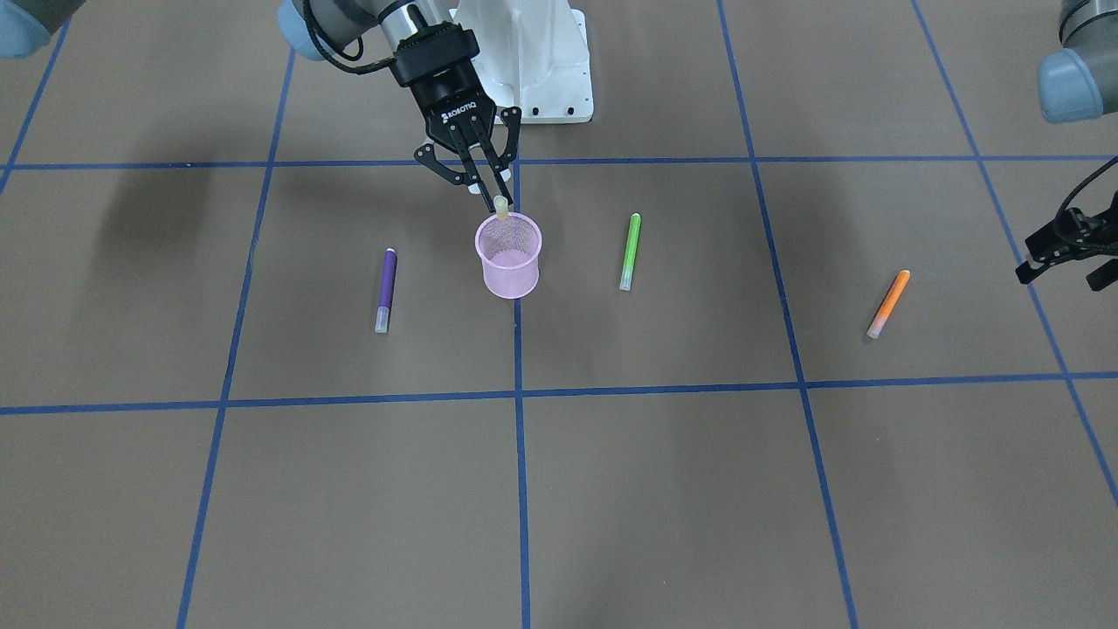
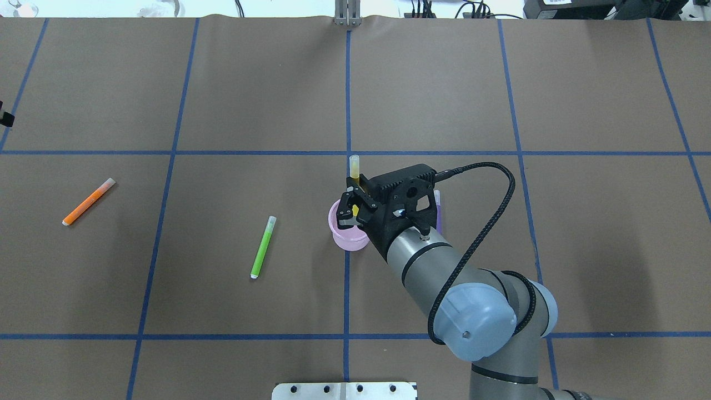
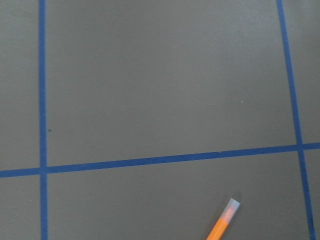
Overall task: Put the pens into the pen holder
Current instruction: 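Release the highlighter into the cup while the left gripper descends to the orange marker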
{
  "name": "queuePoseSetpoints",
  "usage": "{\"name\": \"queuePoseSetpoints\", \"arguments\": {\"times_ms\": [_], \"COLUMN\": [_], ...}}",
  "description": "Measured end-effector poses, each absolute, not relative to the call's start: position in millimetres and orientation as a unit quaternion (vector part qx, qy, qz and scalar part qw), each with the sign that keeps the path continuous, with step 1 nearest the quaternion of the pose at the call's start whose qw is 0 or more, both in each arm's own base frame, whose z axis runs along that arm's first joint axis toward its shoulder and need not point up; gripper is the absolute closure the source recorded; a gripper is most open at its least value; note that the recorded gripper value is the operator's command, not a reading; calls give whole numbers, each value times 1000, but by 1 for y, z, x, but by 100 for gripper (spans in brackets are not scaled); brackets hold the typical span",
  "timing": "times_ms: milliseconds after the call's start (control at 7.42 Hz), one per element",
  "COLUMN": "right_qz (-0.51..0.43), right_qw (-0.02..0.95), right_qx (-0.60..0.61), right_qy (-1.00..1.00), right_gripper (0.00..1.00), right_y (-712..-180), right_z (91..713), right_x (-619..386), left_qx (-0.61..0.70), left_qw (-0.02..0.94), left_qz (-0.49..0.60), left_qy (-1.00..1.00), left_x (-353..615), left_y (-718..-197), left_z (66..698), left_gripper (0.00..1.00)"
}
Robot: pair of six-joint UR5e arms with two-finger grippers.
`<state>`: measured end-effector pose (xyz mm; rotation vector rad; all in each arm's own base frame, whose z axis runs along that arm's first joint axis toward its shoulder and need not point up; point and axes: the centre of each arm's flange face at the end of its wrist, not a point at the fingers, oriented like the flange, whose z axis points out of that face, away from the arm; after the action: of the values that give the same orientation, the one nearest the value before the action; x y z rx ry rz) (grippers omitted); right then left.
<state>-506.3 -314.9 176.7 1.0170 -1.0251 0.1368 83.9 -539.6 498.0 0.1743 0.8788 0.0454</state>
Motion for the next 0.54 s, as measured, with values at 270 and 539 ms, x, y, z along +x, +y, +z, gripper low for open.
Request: {"name": "queuePoseSetpoints", "arguments": {"times_ms": [270, 539], "right_qz": [62, 59], "right_qw": [753, 756], "right_qx": [467, 466], "right_qy": [-459, -456], "right_gripper": [100, 100], "right_y": [-317, -315], "right_z": [182, 186], "right_x": [-517, -524], "left_qx": [88, 87], "left_qw": [901, 899], "left_qz": [44, 56], "left_qy": [422, 425], "left_x": [109, 137], "left_y": [-536, -530], "left_z": [486, 468], "left_gripper": [0, 0]}}
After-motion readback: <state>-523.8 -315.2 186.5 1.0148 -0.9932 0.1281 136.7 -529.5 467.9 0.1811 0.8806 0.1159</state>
